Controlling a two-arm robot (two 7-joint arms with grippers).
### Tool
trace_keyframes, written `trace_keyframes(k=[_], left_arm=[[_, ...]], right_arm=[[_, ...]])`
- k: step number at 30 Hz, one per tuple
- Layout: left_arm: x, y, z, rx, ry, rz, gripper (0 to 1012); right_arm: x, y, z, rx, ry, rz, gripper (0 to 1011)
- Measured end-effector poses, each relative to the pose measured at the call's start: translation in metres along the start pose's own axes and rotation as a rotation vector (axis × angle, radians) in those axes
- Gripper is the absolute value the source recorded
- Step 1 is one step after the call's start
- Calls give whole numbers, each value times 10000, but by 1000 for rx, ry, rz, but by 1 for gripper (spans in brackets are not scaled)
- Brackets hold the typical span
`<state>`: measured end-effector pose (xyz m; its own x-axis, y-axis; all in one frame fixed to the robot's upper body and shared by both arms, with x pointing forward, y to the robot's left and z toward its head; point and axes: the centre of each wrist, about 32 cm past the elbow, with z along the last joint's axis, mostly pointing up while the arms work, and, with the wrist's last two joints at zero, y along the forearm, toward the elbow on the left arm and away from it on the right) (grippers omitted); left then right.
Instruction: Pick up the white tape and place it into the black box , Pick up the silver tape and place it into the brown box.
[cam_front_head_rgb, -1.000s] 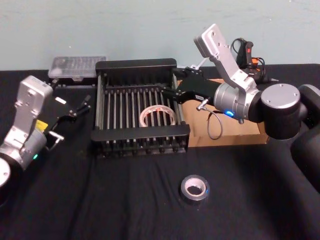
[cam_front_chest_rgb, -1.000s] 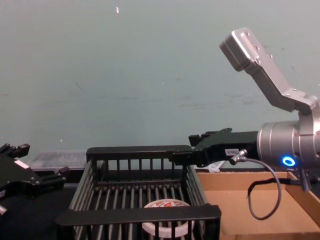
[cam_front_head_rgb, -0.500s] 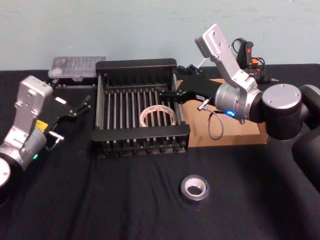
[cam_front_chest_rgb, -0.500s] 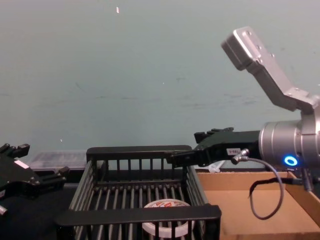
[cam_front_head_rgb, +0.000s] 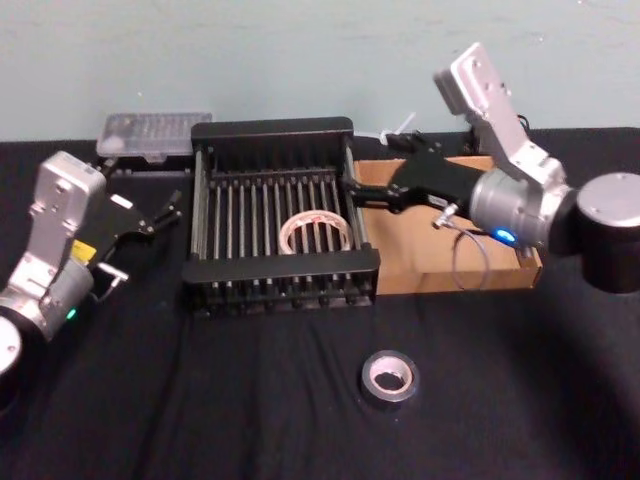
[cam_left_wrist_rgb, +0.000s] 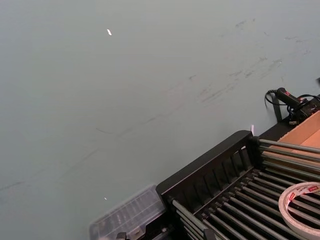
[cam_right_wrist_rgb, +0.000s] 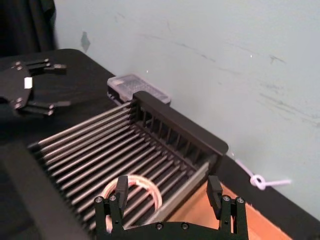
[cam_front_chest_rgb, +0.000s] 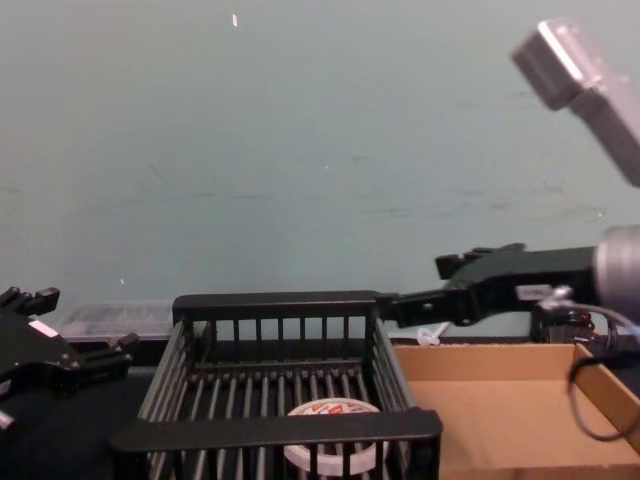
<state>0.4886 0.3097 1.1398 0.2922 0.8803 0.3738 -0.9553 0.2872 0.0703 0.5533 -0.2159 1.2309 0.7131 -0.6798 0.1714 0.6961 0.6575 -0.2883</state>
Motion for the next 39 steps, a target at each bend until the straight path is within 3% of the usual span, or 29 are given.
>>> trace_keyframes(k=[12,18,29,39], left_arm=[[0,0,0,0,0,0,1002],[0,0,0,0,0,0,1001],[0,0,0,0,0,0,1001],[0,0,0,0,0,0,1001]], right_arm=[[-53,-549,-57,-82,-3,57,1002],[-116,-701,-124,-137,12,102,1002],[-230,-726,-291,-246,24,207,1002],[-257,-724,-382,-299,36,232,1002]])
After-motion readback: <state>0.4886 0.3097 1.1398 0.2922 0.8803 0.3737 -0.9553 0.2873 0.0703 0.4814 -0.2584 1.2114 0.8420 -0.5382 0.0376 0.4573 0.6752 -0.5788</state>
